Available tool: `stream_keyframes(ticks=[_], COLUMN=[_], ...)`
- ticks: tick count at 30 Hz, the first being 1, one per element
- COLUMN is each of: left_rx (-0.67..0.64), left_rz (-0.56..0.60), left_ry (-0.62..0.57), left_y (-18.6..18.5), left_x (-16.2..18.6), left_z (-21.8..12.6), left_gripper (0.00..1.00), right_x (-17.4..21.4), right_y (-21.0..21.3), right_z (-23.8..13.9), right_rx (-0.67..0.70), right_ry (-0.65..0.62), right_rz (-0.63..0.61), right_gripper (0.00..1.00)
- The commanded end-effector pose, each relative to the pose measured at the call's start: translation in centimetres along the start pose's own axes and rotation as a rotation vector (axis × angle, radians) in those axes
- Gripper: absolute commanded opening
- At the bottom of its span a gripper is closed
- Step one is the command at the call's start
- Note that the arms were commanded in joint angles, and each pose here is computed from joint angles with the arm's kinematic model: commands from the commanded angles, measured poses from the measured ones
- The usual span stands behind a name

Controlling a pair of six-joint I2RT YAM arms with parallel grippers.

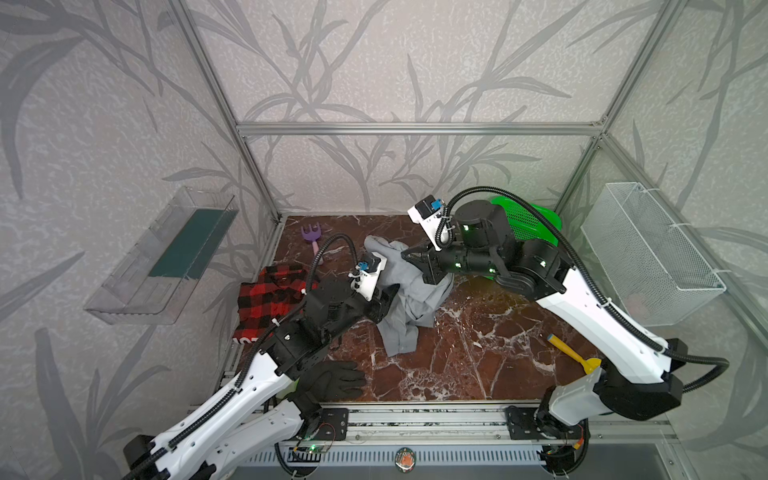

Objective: Fold and stack the long sleeve shirts
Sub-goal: 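Grasp the hanging grey shirt with the left gripper beside the right gripper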

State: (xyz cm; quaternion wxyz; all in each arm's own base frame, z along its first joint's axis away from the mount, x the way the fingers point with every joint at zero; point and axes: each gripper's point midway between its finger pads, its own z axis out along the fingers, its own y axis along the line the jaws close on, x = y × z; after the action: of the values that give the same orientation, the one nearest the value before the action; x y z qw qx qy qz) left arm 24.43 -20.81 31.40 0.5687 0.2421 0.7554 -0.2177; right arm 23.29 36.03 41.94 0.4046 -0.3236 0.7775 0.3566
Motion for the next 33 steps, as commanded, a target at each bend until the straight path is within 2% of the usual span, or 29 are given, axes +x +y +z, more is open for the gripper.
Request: stream_keyframes(ticks=[1, 2, 5, 10, 11, 13, 16, 19, 23, 28, 33], left_rx=[0.032, 0.029, 0.014, -0.044, -0.061, -0.108, -0.164, -0.155, -0.188, -0.241, -0.253], left_rz=[0.018, 0.019, 0.028, 0.016, 0.007, -0.024, -0.087, -0.128, -0.169, -0.199, -0.240], left_ry=[-0.047, -0.050, -0.060, -0.105, -0.110, -0.103, -0.070, 0.007, 0.118, 0.220, 0.218], left_y=[-0.6, -0.5, -0.3, 0.8, 1.1, 1.9, 2.9, 2.5, 2.7, 3.2, 3.3], left_x=[-0.9, -1.0, -1.2, -2.0, -2.1, -2.4, -3.2, -3.8, -4.7, -5.5, -5.8], left_z=[-0.1, -0.1, -0.4, -1.6, -1.9, -2.4, -3.4, -3.5, -3.9, -4.9, -5.1], left_gripper=[0.26, 0.13, 0.00, 0.00, 0.00, 0.00, 0.00, 0.00, 0.00, 0.00, 0.00], right_x=[-2.0, -1.9, -1.5, -0.2, 0.1, 1.0, 2.5, 4.0, 6.0, 10.0, 13.7], right_y=[2.1, 2.3, 2.3, 0.5, -0.2, -2.8, -7.0, -10.5, -15.1, -21.1, -27.3], right_z=[-1.9, -1.9, -1.9, -1.2, -1.0, -0.5, 0.2, 1.0, 1.6, 3.7, 6.9], right_rx=[-0.095, -0.107, -0.114, -0.043, -0.020, 0.038, 0.075, 0.105, 0.229, 0.366, 0.535], right_ry=[-0.089, -0.089, -0.085, -0.066, -0.059, -0.040, -0.009, 0.005, 0.015, 0.043, 0.040], right_rz=[-0.005, -0.003, 0.007, 0.045, 0.067, 0.157, 0.344, 0.448, 0.522, 0.628, 0.729], right_gripper=[0.00, 0.00, 0.00, 0.00, 0.04, 0.23, 0.36, 0.40, 0.51, 0.52, 0.52])
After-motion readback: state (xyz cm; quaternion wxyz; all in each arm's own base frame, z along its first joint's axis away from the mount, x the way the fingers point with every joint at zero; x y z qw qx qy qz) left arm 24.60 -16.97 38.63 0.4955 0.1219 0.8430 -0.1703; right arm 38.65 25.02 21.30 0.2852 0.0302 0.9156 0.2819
